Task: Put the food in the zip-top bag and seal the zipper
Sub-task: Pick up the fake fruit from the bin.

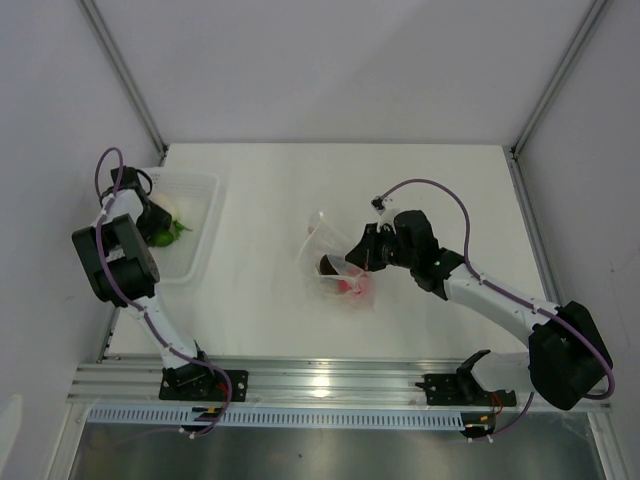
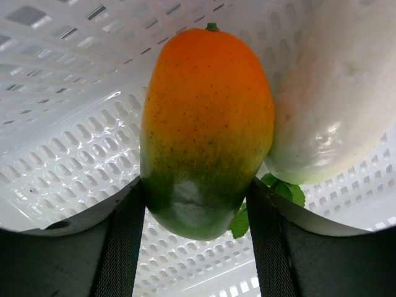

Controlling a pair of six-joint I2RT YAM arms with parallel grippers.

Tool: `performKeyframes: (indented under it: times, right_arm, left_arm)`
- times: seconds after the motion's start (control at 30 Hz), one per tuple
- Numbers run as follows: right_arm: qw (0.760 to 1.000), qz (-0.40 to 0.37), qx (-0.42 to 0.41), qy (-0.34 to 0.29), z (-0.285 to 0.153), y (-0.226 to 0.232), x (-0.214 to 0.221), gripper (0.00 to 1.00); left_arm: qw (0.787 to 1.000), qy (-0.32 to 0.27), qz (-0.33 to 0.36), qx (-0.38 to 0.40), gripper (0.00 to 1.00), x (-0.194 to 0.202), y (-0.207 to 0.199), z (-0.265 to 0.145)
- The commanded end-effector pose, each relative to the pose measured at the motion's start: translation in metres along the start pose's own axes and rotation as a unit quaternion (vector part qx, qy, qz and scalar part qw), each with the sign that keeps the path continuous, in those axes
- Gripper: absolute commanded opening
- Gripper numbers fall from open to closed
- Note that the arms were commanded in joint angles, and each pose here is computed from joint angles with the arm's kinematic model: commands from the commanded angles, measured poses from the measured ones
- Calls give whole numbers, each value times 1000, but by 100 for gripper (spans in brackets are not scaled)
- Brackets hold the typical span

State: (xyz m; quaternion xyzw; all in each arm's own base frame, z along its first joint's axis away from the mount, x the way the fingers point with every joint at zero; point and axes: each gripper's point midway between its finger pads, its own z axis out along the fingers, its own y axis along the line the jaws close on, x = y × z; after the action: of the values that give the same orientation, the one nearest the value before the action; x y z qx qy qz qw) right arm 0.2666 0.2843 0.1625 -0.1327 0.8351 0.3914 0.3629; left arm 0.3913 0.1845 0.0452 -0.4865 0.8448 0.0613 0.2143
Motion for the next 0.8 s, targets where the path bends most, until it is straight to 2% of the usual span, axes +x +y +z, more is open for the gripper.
performKeyframes:
  times: [0.0,0.07,0.1,0.3,0.33,0.4,0.47,0.6,0.67,0.77]
  right_arm:
    - [1000,-12,-3,-26,-8,6,-17,0]
    - [999,-19,-1,-29,-10,8,-22,0]
    - [999,-21,2,-33,-11,8,-25,0]
    - [999,-25,7,-33,-14,12,-35,0]
    - [999,-23,6,-31,-13,13,-35,0]
    - [999,-21,6,-29,-14,14,-35,0]
    - [999,-19,7,-26,-16,15,-35,0]
    - [1000,-22,7,-17,-18,17,-36,0]
    - [1000,-25,13,-12,-19,16,-37,0]
    - [999,-32,24,-15,-20,15,-41,0]
  left_arm:
    - [1000,-14,3,19,31,-5,2,-20]
    - [1000,-17,3,25,24,-1,5,-26]
    - [999,-25,2,33,16,-2,5,-36]
    - [995,-18,-8,95,3,23,2,-69]
    - [993,-35,-11,110,1,18,1,-86]
    - [990,-27,-14,134,1,31,0,-96]
    - [984,-58,-15,170,1,26,-4,-124]
    - [967,-67,-4,246,1,43,-11,-163]
    - [950,-88,7,299,1,46,-19,-192]
    - [920,-86,42,379,1,70,-37,-223]
